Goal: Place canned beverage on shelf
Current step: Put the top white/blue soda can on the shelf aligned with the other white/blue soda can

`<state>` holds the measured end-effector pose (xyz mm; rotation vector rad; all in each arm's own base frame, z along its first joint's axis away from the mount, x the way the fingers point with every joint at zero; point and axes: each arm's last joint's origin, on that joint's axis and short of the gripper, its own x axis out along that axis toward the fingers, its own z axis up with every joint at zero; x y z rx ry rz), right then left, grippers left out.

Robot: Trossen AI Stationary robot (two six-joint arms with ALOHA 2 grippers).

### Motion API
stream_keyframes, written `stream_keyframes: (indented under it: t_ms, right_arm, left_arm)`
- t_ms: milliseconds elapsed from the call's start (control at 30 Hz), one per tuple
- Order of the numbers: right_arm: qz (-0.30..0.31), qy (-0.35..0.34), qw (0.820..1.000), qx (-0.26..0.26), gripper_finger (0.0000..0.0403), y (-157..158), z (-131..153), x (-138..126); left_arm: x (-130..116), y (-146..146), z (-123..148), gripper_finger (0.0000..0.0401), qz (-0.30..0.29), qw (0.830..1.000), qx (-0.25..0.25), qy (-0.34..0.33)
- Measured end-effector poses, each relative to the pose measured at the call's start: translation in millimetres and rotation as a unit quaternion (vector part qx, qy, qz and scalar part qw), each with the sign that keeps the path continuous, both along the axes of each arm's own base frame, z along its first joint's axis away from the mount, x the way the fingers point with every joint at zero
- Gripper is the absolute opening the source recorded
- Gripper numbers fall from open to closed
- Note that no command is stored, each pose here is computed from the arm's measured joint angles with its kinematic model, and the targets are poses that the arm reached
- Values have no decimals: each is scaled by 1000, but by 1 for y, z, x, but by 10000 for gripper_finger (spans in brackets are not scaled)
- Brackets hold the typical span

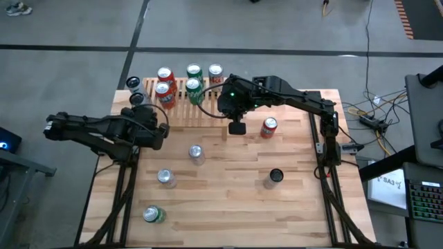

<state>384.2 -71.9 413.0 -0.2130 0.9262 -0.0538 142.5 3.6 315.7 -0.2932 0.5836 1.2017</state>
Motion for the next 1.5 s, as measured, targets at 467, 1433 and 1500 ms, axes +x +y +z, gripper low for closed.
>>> stream_keyframes:
  t_ms: [467, 1433, 1500]
  right_arm:
    - [0, 0, 1000, 0, 27, 0, 0, 0]
    - [-3, 0, 1000, 3, 27, 0, 0, 0]
    - [-3, 0, 1000, 2, 27, 0, 0, 0]
  left_arm:
    - [2, 1, -17, 0, 25, 999, 29, 6]
    - [-3, 2, -20, 0, 46, 998, 50, 8]
    - [-5, 2, -20, 0, 48, 998, 48, 11]
